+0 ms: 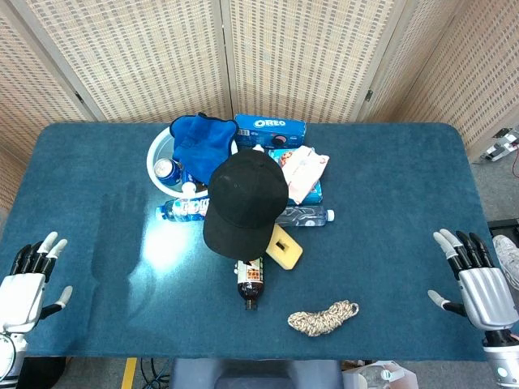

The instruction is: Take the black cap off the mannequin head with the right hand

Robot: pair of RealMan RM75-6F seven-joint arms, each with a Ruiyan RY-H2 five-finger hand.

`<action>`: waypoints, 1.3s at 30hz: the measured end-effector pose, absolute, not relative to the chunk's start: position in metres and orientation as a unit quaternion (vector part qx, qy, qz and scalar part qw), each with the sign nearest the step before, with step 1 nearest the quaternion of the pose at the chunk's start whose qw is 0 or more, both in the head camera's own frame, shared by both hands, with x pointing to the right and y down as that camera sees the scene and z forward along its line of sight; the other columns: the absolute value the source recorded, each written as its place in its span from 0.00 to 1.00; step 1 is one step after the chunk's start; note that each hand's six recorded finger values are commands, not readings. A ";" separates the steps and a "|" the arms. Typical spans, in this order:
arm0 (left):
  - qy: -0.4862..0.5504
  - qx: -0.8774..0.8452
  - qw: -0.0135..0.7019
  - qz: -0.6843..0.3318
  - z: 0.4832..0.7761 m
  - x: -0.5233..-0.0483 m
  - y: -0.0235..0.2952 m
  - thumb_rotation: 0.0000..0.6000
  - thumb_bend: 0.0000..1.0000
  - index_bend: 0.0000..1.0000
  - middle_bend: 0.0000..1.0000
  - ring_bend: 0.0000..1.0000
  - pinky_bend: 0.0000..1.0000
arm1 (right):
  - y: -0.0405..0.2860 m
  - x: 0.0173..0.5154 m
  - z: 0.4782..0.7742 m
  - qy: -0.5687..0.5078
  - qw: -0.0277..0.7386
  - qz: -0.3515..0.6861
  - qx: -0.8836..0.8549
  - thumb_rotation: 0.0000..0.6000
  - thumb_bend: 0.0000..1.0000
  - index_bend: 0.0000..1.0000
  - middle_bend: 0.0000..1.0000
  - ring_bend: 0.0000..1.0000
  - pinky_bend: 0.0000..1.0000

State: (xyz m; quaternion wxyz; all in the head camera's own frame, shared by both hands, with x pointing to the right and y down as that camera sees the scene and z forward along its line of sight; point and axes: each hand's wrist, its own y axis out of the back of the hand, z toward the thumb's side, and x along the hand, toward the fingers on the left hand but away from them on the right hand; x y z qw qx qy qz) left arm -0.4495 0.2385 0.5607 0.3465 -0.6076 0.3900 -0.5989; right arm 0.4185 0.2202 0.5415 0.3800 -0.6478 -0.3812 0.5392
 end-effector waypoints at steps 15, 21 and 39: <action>0.388 -0.609 0.347 -0.599 0.562 -0.448 0.237 1.00 0.29 0.00 0.00 0.00 0.00 | 0.219 0.418 0.543 -0.373 0.377 0.545 -0.650 1.00 0.01 0.02 0.10 0.00 0.00; 0.386 -0.609 0.347 -0.600 0.563 -0.447 0.237 1.00 0.29 0.00 0.00 0.00 0.00 | 0.221 0.416 0.547 -0.368 0.374 0.542 -0.656 1.00 0.01 0.02 0.10 0.00 0.00; 0.389 -0.606 0.349 -0.600 0.559 -0.448 0.238 1.00 0.29 0.00 0.00 0.00 0.00 | 0.187 0.341 0.562 -0.288 0.436 0.461 -0.717 1.00 0.01 0.02 0.10 0.00 0.00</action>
